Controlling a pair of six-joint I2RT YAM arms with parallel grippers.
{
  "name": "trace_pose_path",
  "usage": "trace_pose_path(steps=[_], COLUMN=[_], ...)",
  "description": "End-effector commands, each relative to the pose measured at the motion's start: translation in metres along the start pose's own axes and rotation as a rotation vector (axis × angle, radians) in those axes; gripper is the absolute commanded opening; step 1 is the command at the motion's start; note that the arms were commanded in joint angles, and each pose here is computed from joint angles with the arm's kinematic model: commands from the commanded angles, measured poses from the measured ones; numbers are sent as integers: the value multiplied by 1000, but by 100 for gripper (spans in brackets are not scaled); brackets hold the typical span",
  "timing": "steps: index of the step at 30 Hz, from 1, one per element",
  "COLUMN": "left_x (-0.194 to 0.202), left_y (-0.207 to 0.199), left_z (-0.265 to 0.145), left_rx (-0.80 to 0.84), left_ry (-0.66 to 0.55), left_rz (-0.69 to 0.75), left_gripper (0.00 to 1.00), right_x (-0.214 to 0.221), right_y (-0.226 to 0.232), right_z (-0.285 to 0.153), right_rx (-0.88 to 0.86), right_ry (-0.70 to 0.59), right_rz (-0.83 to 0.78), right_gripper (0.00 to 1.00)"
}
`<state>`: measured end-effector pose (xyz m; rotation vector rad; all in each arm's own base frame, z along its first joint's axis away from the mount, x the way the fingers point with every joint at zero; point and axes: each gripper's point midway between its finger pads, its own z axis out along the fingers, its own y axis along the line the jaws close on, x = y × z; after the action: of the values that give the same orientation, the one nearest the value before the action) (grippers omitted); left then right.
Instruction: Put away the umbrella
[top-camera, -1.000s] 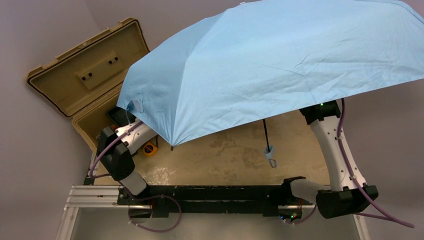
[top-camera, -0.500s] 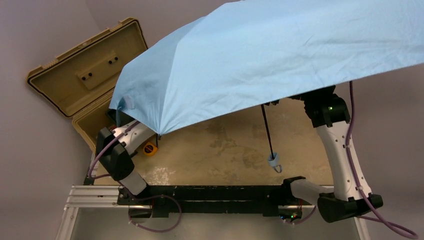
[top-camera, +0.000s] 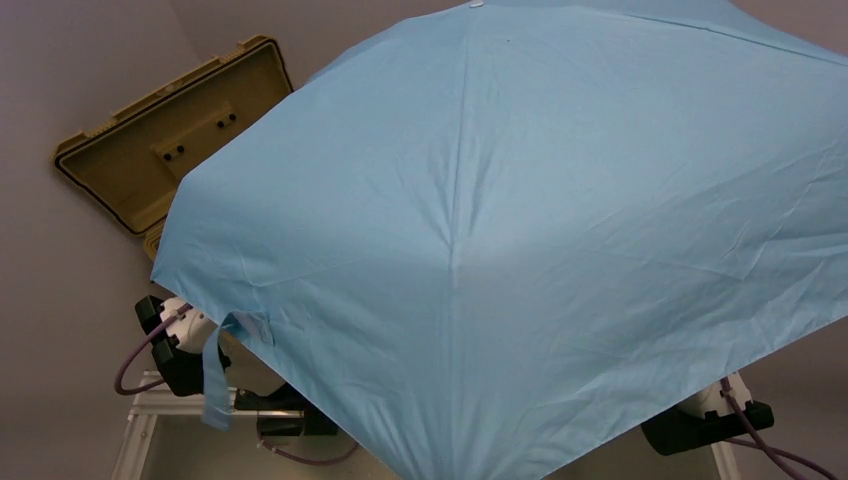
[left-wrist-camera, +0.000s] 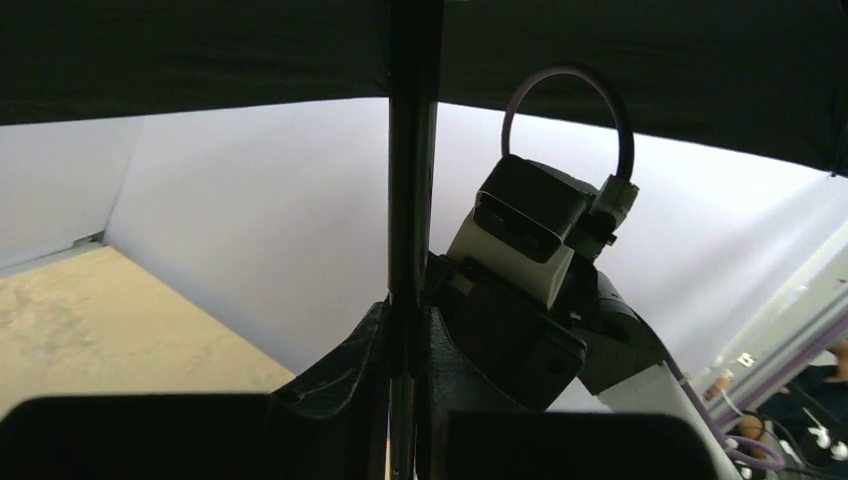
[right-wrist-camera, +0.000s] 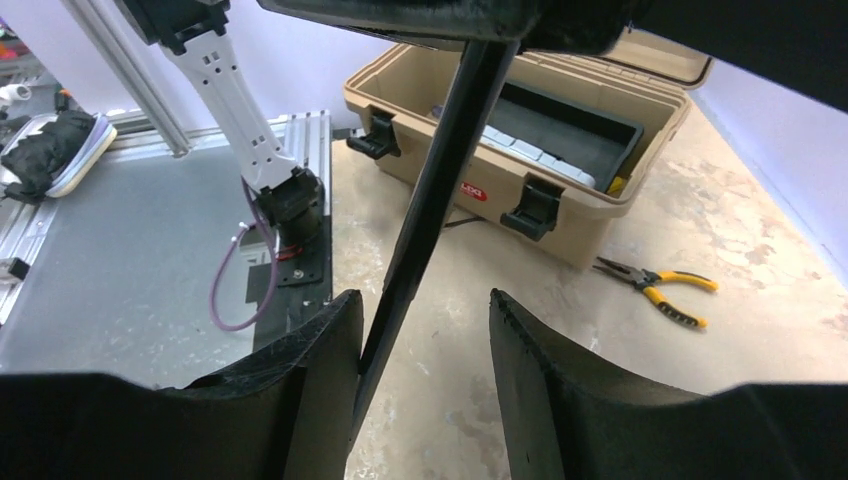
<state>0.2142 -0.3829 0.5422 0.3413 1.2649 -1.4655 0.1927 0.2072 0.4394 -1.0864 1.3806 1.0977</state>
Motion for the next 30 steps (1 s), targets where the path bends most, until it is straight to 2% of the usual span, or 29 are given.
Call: trace_pose_path(steps=[1,7,14,16,17,19,24,25,26,28,30], left_x=[-33,-42,-44,-45,-45,-45,-43,-44,-45,-50,-58], left_y=[-17,-20,-26,-26,-27,-27,-34,-35,-35,-31,-28], left_z=[-2,0,5,6,6,6,-2,-6,-11,-21,-29], left_rx=[-42,-112,-116,-116,-116,-114,-66,-51,-37,-22,-6], left_ry=[-97,-151,-178,-182,-184,-184,-178,-179,-186,-213,-250], left_rz=[90,118,121,123,122,121,108,99,81,37,13], left_gripper=[0,0,0,0,0,0,0,9,26,52,65], right_x=[3,0,4,4,3,1,-18,-24,-30,-41,-50], right_y=[2,7,11,11,11,12,20,21,22,26,30], right_z=[5,7,11,12,13,14,12,12,11,11,10], right_rx=[-47,-92,-136,-139,-143,-159,-202,-209,-216,-234,-251], right_ry=[-4,-20,-38,-43,-47,-54,-72,-78,-84,-97,-110], right_rz=[-25,-9,67,79,86,106,129,132,139,183,199], right_gripper=[45,42,39,32,24,0,0,0,0,0,0])
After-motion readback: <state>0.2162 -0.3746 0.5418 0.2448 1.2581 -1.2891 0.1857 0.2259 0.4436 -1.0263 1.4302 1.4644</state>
